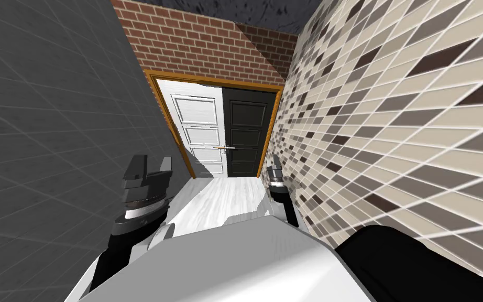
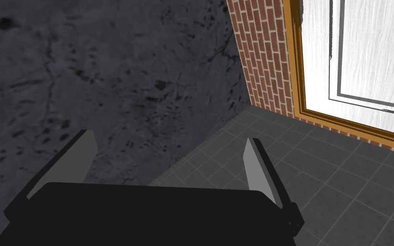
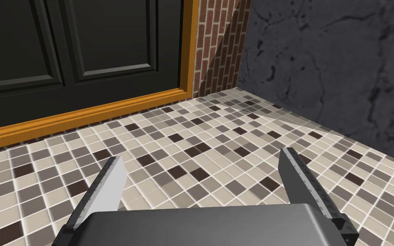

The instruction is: Pull the door open

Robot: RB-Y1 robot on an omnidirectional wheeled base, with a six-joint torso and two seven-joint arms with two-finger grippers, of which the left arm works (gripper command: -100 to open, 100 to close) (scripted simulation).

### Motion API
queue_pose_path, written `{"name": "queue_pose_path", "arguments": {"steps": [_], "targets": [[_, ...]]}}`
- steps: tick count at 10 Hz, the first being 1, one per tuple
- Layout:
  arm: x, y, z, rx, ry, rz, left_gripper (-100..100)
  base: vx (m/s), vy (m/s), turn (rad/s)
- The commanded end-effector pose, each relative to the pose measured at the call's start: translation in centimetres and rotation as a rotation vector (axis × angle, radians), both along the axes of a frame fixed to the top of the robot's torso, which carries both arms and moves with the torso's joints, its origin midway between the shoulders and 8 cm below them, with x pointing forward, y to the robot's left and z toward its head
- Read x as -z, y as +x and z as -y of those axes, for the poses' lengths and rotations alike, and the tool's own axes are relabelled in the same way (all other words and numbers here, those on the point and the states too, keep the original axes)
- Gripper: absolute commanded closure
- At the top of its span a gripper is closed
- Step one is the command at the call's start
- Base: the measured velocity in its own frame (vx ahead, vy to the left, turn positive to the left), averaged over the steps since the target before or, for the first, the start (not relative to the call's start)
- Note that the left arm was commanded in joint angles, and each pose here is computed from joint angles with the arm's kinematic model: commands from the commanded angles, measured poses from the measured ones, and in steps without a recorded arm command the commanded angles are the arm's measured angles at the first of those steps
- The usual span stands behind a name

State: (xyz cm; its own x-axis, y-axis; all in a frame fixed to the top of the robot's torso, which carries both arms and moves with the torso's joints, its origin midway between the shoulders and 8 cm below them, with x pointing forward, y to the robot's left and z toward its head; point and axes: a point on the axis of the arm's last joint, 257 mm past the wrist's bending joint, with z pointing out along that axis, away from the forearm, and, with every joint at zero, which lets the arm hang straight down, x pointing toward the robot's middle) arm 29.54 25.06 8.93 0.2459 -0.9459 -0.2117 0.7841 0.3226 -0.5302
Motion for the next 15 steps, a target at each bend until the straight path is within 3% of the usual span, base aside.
{"name": "queue_pose_path", "arguments": {"steps": [1, 5, 15], "targets": [[0.9, 0.9, -0.2, 0.008, -0.005, -0.025, -100, -0.024, 0.087, -0.092], [2.8, 2.6, -0.7, 0.021, -0.017, -0.076, -100, 0.123, -0.024, -0.039], [9.8, 8.2, -3.0, 0.050, -0.065, -0.255, -100, 0.100, 0.002, -0.061]]}}
